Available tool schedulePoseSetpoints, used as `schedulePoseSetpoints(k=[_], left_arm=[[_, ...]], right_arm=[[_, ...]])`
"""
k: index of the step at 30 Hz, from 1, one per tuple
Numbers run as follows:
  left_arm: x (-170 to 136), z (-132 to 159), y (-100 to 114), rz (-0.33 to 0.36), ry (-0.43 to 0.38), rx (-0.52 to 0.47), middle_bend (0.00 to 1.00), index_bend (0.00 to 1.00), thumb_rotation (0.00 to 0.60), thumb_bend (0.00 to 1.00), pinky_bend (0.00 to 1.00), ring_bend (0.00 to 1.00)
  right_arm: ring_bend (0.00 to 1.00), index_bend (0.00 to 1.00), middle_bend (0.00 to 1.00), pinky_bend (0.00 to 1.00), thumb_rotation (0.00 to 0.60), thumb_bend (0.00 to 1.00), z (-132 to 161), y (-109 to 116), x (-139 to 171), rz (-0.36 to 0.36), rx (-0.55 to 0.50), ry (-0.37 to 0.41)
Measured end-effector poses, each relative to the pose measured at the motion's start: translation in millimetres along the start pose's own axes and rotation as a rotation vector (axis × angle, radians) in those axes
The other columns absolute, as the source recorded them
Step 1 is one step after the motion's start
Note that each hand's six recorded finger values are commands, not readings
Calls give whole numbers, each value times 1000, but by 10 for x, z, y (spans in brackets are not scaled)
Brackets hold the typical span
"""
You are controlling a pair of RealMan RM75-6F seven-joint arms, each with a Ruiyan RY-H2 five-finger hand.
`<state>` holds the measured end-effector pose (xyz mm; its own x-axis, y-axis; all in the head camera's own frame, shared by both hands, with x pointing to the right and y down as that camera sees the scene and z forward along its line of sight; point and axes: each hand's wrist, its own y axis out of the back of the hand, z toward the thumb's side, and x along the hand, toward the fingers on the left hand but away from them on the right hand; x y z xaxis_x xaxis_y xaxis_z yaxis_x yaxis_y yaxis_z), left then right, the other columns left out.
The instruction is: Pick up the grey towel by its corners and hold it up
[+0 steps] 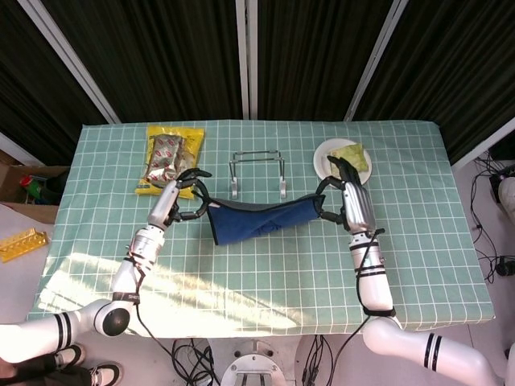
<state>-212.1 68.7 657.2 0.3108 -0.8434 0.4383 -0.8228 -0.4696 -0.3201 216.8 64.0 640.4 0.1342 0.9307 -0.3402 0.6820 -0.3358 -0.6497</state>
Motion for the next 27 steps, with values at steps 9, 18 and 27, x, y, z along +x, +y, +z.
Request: schedulePoseSetpoints(k=[9,18,27], left_arm=[[359,27,252,53,23,-6,259,858,600,487,132,121],[882,103,586,103,60,10,262,860,600,487,132,121],[1477,134,1059,169,139,59,6,3,600,272,107,122]], right_arm=[[0,1000,132,0,600,577,150,58,-521,-28,60,-2],[0,1000,136,0,600,548,355,52,-1072,-64,99,3],[0,104,0,0,600,354,262,134,-1664,-146,208,-86]])
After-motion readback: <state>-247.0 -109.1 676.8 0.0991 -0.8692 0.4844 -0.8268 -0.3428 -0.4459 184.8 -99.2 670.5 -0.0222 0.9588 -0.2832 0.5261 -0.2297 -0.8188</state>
